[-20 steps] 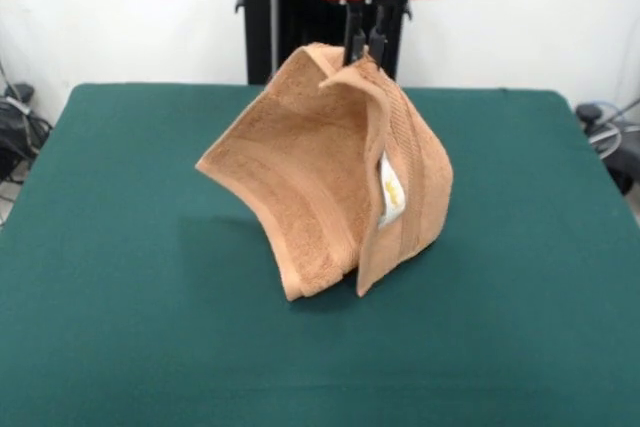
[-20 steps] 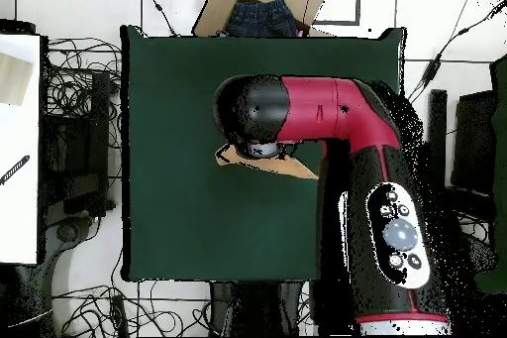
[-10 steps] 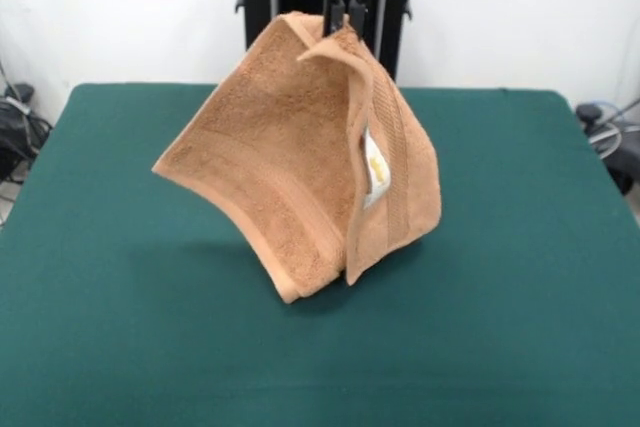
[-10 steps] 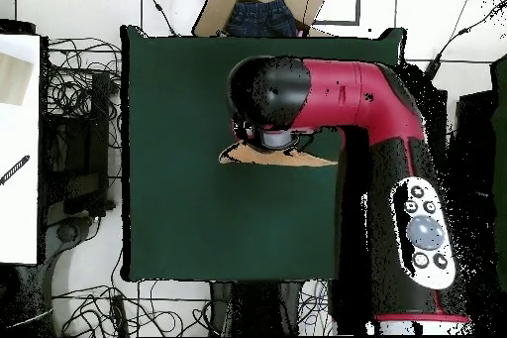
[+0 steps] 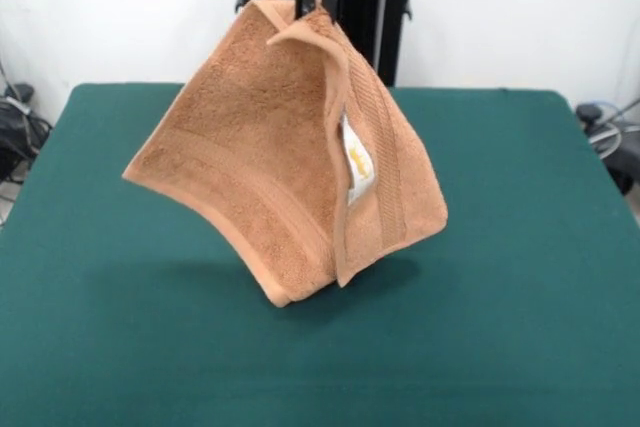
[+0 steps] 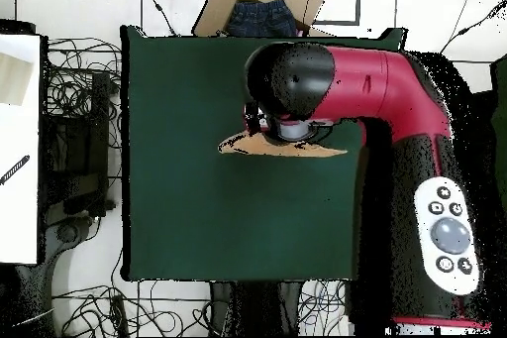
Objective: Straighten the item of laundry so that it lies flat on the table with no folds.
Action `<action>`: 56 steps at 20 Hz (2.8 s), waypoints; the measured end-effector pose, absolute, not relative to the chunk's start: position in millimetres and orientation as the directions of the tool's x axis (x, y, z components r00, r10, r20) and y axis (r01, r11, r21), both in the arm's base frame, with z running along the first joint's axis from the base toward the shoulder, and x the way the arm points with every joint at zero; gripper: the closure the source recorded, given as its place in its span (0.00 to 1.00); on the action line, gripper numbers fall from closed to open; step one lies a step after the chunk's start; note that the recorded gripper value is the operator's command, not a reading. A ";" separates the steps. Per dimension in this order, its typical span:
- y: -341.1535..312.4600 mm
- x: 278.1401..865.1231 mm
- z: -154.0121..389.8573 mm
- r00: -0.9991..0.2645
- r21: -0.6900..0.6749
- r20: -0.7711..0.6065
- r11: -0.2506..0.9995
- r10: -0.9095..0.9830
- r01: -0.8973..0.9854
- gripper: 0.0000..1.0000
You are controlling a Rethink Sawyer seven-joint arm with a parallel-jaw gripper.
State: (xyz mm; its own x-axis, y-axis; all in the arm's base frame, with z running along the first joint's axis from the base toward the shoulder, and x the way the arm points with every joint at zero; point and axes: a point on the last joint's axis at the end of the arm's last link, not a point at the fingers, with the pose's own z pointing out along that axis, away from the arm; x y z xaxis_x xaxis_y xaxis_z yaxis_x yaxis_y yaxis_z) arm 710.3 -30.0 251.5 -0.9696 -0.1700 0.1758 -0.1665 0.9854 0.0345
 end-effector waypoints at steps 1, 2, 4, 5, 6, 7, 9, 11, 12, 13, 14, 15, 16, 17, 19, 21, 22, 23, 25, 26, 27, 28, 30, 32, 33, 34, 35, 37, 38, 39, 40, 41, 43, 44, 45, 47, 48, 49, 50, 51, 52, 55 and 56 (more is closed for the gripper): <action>-32.0 712.8 255.4 -0.970 0.033 0.176 0.986 -0.168 -0.164 1.00; -32.4 713.9 257.0 -0.970 0.032 0.176 0.986 -0.167 -0.164 1.00; -32.9 719.2 264.5 -0.970 0.032 0.176 0.986 -0.167 -0.164 1.00; -32.6 720.6 266.5 -0.970 0.033 0.175 0.986 -0.167 -0.164 1.00; -32.4 722.1 268.6 -0.970 0.033 0.175 0.986 -0.168 -0.165 1.00; -32.0 724.9 272.7 -0.970 0.034 0.174 0.986 -0.169 -0.165 1.00; -32.8 728.7 279.0 -0.970 0.033 0.175 0.986 -0.168 -0.164 1.00; -34.7 733.9 288.6 -0.970 0.031 0.178 0.986 -0.164 -0.161 1.00; -35.3 735.6 292.0 -0.971 0.031 0.177 0.987 -0.163 -0.160 1.00; -35.8 737.4 295.3 -0.971 0.030 0.177 0.987 -0.162 -0.159 1.00; -36.1 739.2 298.7 -0.971 0.030 0.176 0.987 -0.162 -0.159 1.00; -36.0 739.9 300.0 -0.971 0.030 0.176 0.987 -0.162 -0.159 1.00; -34.5 744.0 306.7 -0.971 0.032 0.172 0.986 -0.164 -0.161 1.00; -34.0 745.4 309.0 -0.971 0.032 0.170 0.986 -0.165 -0.162 1.00; -34.0 747.2 312.4 -0.972 0.031 0.168 0.986 -0.165 -0.162 1.00; -36.1 750.3 318.7 -0.973 0.029 0.166 0.987 -0.161 -0.158 1.00; -37.4 751.7 321.6 -0.974 0.027 0.165 0.987 -0.158 -0.156 1.00; -38.8 753.0 324.4 -0.974 0.024 0.164 0.988 -0.156 -0.154 1.00; -40.9 755.4 329.0 -0.975 0.022 0.161 0.988 -0.152 -0.150 1.00; -42.1 756.7 331.5 -0.976 0.020 0.159 0.989 -0.149 -0.148 1.00; -43.3 757.8 334.1 -0.976 0.019 0.158 0.989 -0.147 -0.146 1.00; -43.9 758.6 335.6 -0.977 0.018 0.158 0.989 -0.146 -0.145 1.00; -46.5 760.4 341.5 -0.977 0.015 0.158 0.990 -0.140 -0.140 1.00; -47.6 761.4 344.0 -0.978 0.013 0.157 0.990 -0.138 -0.138 1.00; -48.2 762.0 345.2 -0.978 0.012 0.156 0.991 -0.137 -0.137 1.00; -48.8 762.6 346.1 -0.979 0.011 0.154 0.991 -0.136 -0.136 1.00; -48.9 762.7 346.3 -0.979 0.011 0.154 0.991 -0.136 -0.136 1.00; -49.8 764.0 347.6 -0.980 0.008 0.150 0.991 -0.134 -0.135 1.00; -50.3 764.7 348.0 -0.980 0.007 0.148 0.991 -0.134 -0.134 1.00; -50.3 764.7 348.0 -0.980 0.007 0.148 0.991 -0.134 -0.134 1.00; -50.3 764.7 347.9 -0.980 0.007 0.148 0.991 -0.134 -0.134 1.00; -50.3 764.7 347.7 -0.980 0.007 0.148 0.991 -0.134 -0.134 1.00; -50.3 764.6 347.6 -0.980 0.008 0.149 0.991 -0.134 -0.134 1.00; -50.2 764.7 347.7 -0.980 0.008 0.148 0.991 -0.134 -0.134 1.00; -50.2 764.7 347.7 -0.980 0.008 0.148 0.991 -0.134 -0.134 1.00; -50.2 764.6 347.6 -0.980 0.008 0.149 0.991 -0.134 -0.134 1.00; -50.2 764.6 347.7 -0.980 0.007 0.148 0.991 -0.134 -0.134 1.00; -49.8 764.7 347.7 -0.980 0.007 0.148 0.991 -0.134 -0.135 1.00; -49.6 764.7 347.6 -0.980 0.007 0.149 0.991 -0.135 -0.135 1.00; -49.1 764.7 347.5 -0.980 0.007 0.149 0.991 -0.135 -0.136 1.00; -48.7 764.7 347.2 -0.979 0.007 0.149 0.991 -0.136 -0.136 1.00; -44.8 765.1 344.6 -0.978 0.007 0.152 0.990 -0.142 -0.143 1.00; -44.2 765.4 344.2 -0.978 0.007 0.151 0.990 -0.143 -0.143 1.00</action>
